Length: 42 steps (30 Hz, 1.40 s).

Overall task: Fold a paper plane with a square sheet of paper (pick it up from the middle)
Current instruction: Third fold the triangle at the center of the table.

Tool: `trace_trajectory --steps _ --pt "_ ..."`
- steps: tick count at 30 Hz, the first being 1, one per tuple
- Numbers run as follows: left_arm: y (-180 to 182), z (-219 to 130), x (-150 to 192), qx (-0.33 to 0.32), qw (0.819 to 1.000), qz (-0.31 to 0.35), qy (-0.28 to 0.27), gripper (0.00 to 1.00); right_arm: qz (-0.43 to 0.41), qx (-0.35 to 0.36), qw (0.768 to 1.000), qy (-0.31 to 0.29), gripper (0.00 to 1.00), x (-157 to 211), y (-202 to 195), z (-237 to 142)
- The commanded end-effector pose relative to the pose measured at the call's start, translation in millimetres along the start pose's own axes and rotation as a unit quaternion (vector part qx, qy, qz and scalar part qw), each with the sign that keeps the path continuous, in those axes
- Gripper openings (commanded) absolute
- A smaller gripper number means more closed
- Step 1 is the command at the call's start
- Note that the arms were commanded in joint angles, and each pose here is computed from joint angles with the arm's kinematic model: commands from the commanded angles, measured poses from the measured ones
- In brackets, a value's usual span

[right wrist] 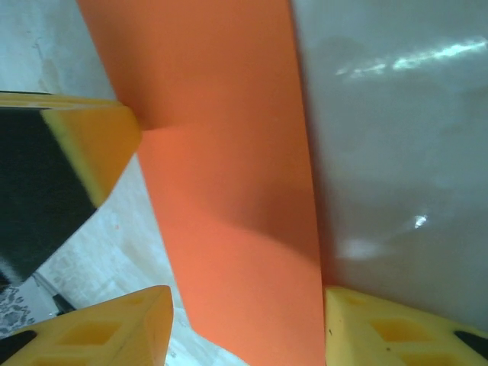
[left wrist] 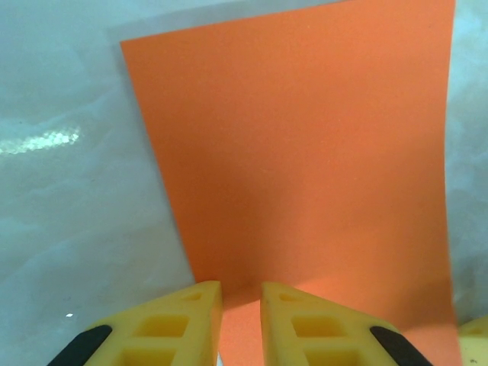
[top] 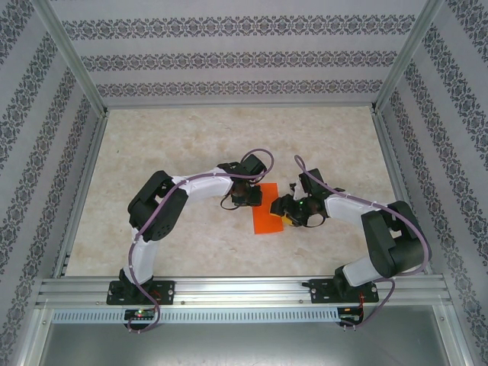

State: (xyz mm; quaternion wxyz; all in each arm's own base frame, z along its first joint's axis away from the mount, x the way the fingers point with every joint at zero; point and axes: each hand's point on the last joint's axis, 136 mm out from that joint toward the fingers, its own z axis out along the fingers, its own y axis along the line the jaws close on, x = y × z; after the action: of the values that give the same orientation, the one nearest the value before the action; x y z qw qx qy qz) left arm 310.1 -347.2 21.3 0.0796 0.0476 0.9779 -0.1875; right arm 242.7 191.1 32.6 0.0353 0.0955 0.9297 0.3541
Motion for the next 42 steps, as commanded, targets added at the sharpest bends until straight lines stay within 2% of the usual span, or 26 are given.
trace_trajectory --steps 1,9,16,23,27,31,38,42 --pt "12 8 5 -0.015 1.000 0.004 0.015 0.22 -0.014 -0.029 0.999 -0.009 0.52 -6 15 -1" --pt "10 6 4 -0.013 1.000 0.014 0.015 0.22 -0.011 -0.027 0.999 -0.016 0.52 -18 9 1" --pt "12 3 6 -0.013 1.000 0.022 0.012 0.22 -0.015 -0.028 0.999 -0.015 0.44 -33 13 2" --pt "7 -4 3 -0.003 1.000 0.027 0.002 0.24 -0.012 -0.040 0.999 -0.010 0.28 -44 12 7" --pt "-2 -21 -1 0.020 0.999 0.031 -0.023 0.31 -0.001 -0.046 0.999 -0.014 0.19 -46 12 10" --pt "-13 -47 -4 0.042 0.995 0.066 -0.059 0.37 0.031 -0.061 0.997 -0.027 0.07 -47 16 12" --pt "-33 -81 24 0.046 0.978 0.182 -0.090 0.48 0.065 -0.070 0.994 -0.055 0.06 -52 31 18" --pt "-46 -83 48 0.031 0.963 0.253 -0.085 0.52 0.077 -0.074 0.993 -0.054 0.05 -52 35 24"
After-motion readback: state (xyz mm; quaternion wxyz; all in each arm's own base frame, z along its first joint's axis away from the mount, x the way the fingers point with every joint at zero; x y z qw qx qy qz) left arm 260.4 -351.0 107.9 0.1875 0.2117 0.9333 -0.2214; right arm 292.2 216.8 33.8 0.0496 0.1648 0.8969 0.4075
